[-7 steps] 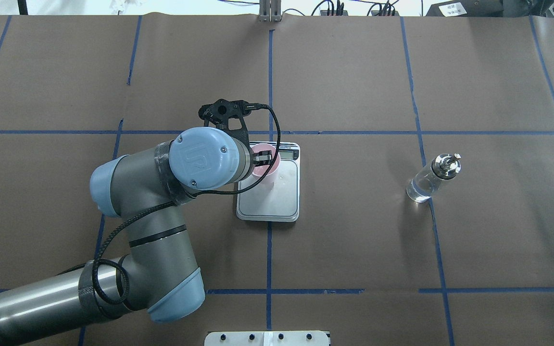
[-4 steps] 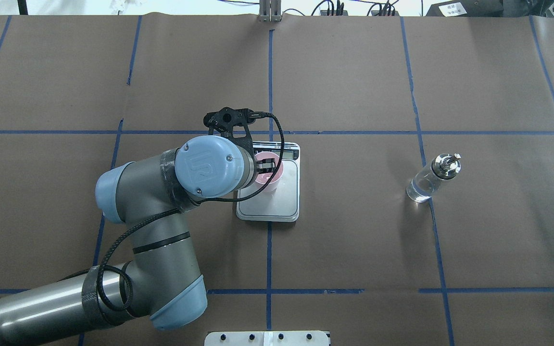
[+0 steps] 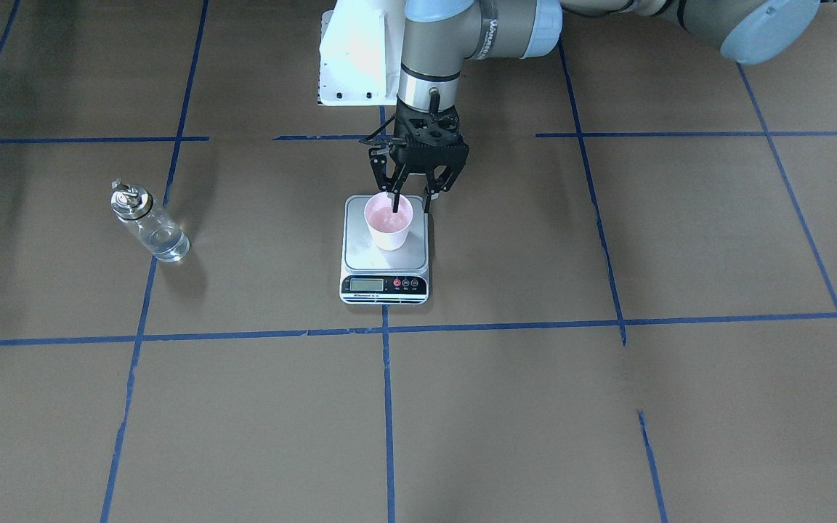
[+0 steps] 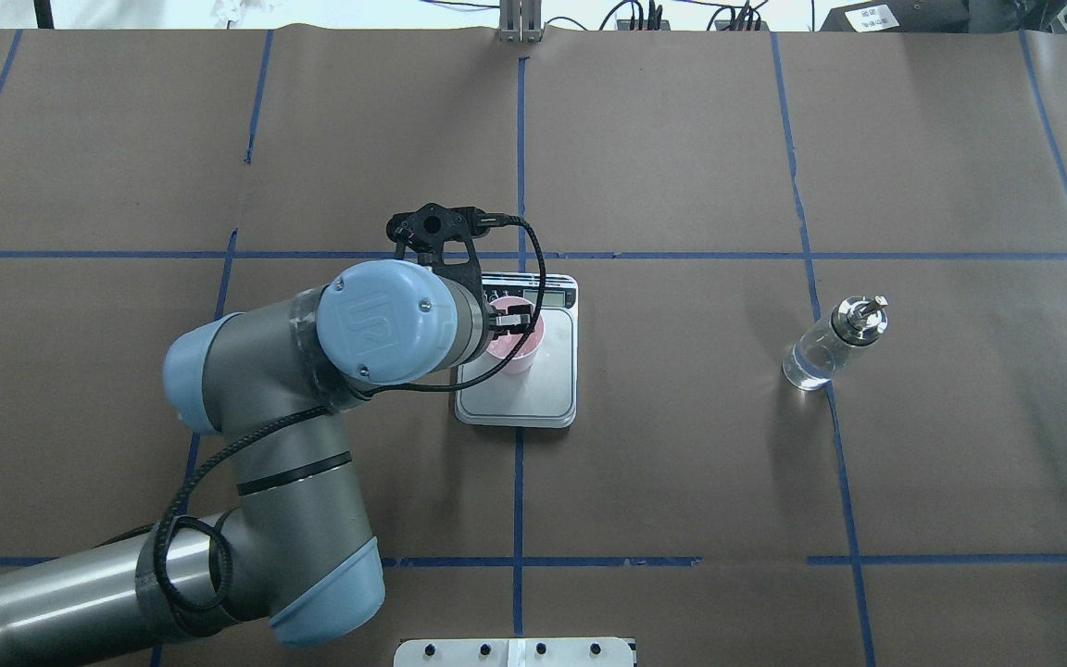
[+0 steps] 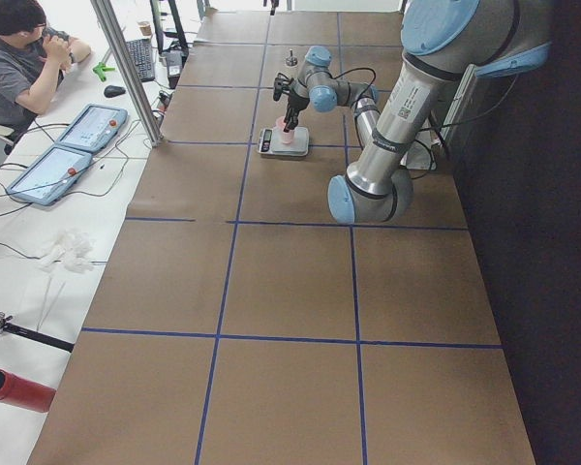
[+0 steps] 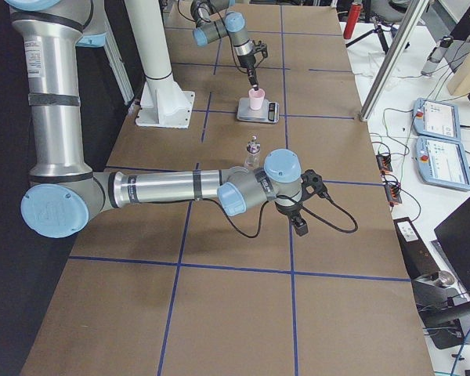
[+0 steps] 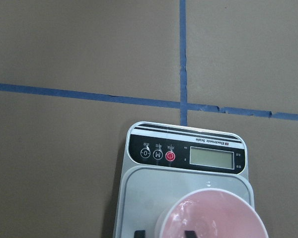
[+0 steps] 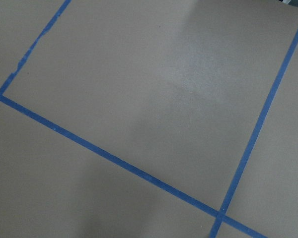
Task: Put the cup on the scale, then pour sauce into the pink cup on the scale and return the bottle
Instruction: 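Carry the pink cup with the left gripper onto the scale, then release the pink cup and withdraw the left gripper, then reach the right gripper down to the glass sauce bottle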
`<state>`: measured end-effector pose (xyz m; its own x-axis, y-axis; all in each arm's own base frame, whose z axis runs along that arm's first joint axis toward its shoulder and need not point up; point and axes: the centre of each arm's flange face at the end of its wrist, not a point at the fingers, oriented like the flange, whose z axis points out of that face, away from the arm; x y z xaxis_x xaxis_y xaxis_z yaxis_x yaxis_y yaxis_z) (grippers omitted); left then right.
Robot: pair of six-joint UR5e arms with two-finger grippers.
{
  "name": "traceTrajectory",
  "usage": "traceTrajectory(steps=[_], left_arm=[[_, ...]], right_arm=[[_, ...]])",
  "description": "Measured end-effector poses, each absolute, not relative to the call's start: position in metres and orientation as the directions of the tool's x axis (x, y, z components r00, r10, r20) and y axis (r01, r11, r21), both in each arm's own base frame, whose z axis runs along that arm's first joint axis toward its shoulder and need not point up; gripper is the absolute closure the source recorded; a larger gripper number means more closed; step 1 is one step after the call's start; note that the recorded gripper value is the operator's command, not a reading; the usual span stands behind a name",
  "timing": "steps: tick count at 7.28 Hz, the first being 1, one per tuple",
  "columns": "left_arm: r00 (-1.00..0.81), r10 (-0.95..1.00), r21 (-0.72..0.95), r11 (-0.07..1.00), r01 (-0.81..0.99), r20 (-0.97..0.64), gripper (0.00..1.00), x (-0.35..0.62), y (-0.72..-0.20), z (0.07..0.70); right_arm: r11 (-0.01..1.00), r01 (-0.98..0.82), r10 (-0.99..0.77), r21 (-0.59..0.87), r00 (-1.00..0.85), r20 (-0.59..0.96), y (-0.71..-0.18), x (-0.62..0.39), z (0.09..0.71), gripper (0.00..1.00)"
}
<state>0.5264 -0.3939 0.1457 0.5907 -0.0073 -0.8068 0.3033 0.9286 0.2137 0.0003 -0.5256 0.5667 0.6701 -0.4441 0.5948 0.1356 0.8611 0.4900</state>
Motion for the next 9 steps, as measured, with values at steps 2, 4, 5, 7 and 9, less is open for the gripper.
traceTrajectory(steps=[2,4,5,7,9], left_arm=[[0.623,0.139,0.346,0.911,0.224,-0.770,0.00,0.444,-0.403,0.171],[0.697,0.282,0.482,0.870,0.104,-0.660,0.00,0.353,-0.440,0.219],[0.734,0.346,0.536,0.844,0.029,-0.585,0.00,0.312,-0.460,0.247],[0.779,0.441,0.589,0.800,-0.117,-0.445,0.00,0.219,-0.491,0.308],[0.795,0.514,0.611,0.754,-0.241,-0.321,0.00,0.090,-0.518,0.382]], right_arm=[[0.902,0.008,-0.324,0.432,0.672,0.665,-0.523,-0.002,0.531,0.00],[0.934,-0.123,-0.190,0.336,0.625,0.757,-0.512,-0.030,0.475,0.00],[0.943,-0.168,-0.137,0.287,0.591,0.795,-0.504,-0.051,0.443,0.00],[0.953,-0.231,-0.054,0.198,0.512,0.857,-0.475,-0.098,0.375,0.00],[0.952,-0.276,0.009,0.134,0.461,0.887,-0.433,-0.158,0.319,0.00]])
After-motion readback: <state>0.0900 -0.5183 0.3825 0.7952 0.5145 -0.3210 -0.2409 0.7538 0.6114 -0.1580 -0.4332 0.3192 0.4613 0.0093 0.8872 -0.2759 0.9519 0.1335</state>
